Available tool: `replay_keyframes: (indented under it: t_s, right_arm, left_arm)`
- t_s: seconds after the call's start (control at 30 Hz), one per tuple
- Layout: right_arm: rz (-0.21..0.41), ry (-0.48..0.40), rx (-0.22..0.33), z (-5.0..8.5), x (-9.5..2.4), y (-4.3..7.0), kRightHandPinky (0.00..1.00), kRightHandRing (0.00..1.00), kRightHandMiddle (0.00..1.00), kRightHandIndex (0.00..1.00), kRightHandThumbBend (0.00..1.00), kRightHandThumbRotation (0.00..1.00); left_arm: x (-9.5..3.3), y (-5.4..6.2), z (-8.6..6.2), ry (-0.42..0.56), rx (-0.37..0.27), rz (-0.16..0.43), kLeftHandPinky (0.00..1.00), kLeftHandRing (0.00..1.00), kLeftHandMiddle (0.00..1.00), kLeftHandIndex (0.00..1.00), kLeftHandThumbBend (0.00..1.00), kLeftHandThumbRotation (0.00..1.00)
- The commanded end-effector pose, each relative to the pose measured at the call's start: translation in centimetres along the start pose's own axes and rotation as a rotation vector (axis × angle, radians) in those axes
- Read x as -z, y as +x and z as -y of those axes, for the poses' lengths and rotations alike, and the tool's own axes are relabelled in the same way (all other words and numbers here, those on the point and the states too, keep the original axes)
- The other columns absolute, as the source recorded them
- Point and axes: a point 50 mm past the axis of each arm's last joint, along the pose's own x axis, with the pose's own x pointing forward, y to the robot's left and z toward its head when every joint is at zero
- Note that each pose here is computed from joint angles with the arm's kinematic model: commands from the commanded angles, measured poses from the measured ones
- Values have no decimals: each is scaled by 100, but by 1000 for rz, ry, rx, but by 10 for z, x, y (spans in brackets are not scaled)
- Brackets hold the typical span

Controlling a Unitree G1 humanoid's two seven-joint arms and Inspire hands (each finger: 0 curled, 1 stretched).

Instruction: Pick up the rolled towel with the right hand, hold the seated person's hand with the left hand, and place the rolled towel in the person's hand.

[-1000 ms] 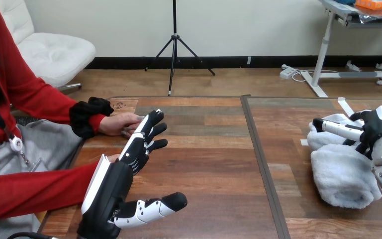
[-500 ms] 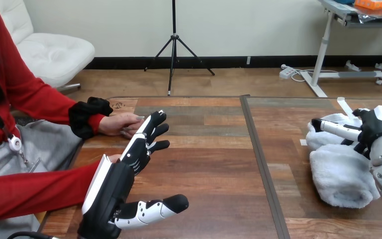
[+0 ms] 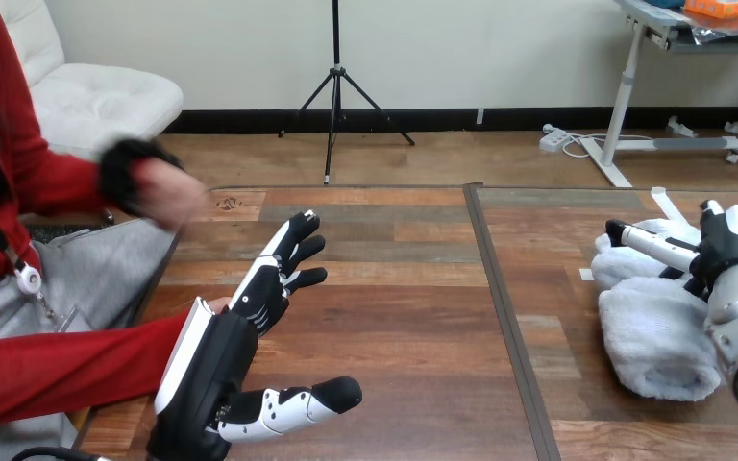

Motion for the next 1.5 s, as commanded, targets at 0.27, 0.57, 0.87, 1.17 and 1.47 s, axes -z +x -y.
replay_keyframes:
  t_s: [0.27,0.57,0.87,1.17,1.47]
  right_arm:
    - [-48,142,-11,-33,19,-8,81,100,100,100,99,67]
    - [-27,236,44,-33,17,-9,91,100,100,100,98,61]
    - [-8,289,54,-33,14,-9,94,100,100,100,99,56]
    - [-1,265,59,-32,13,-9,94,100,100,100,99,58]
    - [-1,273,57,-31,13,-9,96,100,100,100,100,59]
  left_arm:
    - [-11,11,-8,41,-6,86,82,92,95,94,100,54]
    - [-10,12,-8,30,-3,80,82,91,95,94,100,54]
    - [-10,13,-8,31,1,84,81,91,95,94,100,54]
    - [-9,14,-8,16,7,82,82,92,95,94,100,53]
    - [-9,13,-9,29,5,80,82,92,95,94,100,54]
